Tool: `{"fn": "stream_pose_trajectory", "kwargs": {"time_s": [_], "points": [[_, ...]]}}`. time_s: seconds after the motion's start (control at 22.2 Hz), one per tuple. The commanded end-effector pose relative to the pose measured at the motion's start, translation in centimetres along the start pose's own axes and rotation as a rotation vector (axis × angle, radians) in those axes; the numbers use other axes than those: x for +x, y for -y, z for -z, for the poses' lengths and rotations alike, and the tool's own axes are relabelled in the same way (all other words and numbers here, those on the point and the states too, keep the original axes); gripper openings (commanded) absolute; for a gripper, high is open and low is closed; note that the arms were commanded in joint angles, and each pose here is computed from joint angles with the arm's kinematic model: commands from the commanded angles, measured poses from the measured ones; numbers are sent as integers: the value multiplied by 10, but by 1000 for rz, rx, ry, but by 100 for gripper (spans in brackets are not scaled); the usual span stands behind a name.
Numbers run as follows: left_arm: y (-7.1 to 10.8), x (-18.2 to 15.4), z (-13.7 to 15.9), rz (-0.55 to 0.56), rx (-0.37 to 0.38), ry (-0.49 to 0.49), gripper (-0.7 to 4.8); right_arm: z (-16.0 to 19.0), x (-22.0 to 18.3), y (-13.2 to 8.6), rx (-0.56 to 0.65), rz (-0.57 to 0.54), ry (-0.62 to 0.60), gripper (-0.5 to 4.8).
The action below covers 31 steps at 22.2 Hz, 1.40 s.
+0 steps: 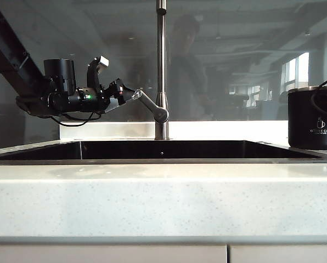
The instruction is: Pick up the mug next to the sink, go to the faucet to get some water, pour the water into the sink, and finally put the mug back to its place.
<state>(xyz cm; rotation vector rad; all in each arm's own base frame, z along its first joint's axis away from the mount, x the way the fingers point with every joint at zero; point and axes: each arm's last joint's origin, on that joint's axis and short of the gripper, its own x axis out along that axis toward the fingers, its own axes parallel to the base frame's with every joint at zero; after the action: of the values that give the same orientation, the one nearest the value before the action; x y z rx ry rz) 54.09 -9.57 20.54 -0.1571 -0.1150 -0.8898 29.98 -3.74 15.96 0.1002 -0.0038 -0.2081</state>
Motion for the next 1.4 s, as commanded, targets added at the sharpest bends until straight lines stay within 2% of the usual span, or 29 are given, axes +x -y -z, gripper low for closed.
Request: {"fn": "stream_pose_trajectory", "kwargs": {"time_s": [0.05, 0.14, 0.32, 0.45, 0.9, 0.99, 1.13, 1.4], "points": [[0, 0, -5, 3, 13, 12, 479, -5, 1, -1, 7, -13, 30, 59], [0, 0, -5, 3, 13, 12, 479, -4, 1, -1, -3, -13, 26, 65], [0, 0, -5, 3, 13, 12, 479, -1, 1, -1, -26, -9, -9, 114], [0, 0, -5, 3, 13, 12, 479, 2, 1, 0, -28, -6, -43, 114], [0, 0, -5, 3, 13, 12, 479, 2, 1, 0, -25, -7, -43, 119], [0, 0, -5, 3, 13, 12, 479, 2, -1, 0, -25, -7, -43, 129], [0, 0, -5, 3, 13, 12, 479, 1, -11, 1, -25, -1, -41, 173], [0, 0, -5, 3, 13, 12, 479, 2, -30, 3, -25, 6, -51, 173]]}}
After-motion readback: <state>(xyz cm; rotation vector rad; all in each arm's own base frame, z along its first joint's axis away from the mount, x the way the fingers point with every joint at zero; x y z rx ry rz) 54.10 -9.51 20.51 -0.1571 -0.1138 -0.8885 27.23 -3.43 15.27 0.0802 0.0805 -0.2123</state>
